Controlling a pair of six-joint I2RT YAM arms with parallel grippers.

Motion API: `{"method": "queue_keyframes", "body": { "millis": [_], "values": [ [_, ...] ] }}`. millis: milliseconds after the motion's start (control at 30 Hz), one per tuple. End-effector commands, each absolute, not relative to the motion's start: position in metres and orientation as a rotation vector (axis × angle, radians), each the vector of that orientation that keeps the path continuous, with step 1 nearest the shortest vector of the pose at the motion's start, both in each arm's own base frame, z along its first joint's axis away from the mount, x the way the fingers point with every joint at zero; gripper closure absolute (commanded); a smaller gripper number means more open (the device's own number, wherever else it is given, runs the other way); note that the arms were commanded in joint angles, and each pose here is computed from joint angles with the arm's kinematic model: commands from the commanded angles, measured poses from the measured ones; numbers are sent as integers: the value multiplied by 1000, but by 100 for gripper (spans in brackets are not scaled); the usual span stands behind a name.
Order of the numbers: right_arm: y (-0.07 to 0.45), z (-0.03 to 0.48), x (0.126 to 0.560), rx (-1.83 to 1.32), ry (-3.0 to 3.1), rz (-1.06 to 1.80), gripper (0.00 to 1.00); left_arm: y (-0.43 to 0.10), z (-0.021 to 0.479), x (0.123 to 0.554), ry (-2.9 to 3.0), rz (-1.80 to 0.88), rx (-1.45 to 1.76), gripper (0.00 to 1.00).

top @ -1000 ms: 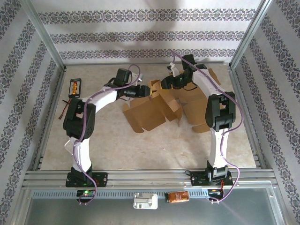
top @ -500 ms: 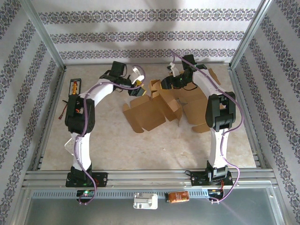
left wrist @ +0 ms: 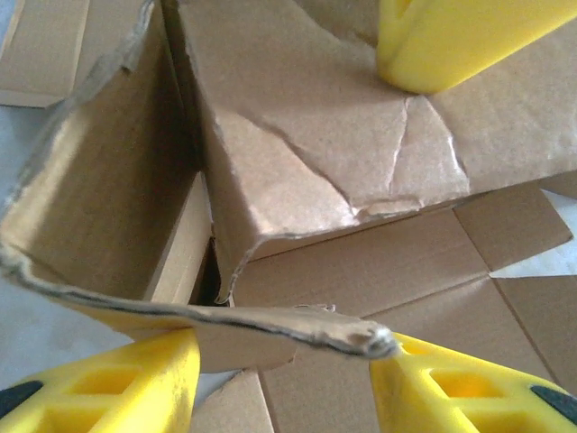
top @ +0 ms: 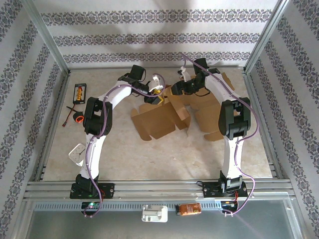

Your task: Fold the paper box

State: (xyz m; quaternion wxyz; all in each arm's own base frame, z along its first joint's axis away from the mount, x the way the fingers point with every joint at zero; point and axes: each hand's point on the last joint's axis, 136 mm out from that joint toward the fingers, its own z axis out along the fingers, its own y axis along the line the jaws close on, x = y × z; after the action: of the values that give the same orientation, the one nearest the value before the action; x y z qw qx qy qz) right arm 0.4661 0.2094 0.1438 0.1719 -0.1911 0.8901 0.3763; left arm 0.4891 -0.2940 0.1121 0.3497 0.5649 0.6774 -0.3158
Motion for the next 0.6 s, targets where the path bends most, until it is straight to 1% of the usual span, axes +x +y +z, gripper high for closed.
{"method": "queue_keyframes", "body": {
  "millis": [0,67,300,367,567],
  "values": [
    [207,130,461,-564,2576,1061,44,-298,110,476,1692,-841,1548,45],
    [206,130,461,-570,2575,1055,44,-290,115,480,1684,-813,1538,42],
    [206,130,461,-573,2578,1054,44,-256,127,516,1721,-714,1415,41],
    [206,130,462,-572,2579,1053,44,-258,126,522,1704,-701,1413,41],
    [206,131,463,-571,2584,1045,44,-284,124,523,1636,-805,1427,41]
  ]
}}
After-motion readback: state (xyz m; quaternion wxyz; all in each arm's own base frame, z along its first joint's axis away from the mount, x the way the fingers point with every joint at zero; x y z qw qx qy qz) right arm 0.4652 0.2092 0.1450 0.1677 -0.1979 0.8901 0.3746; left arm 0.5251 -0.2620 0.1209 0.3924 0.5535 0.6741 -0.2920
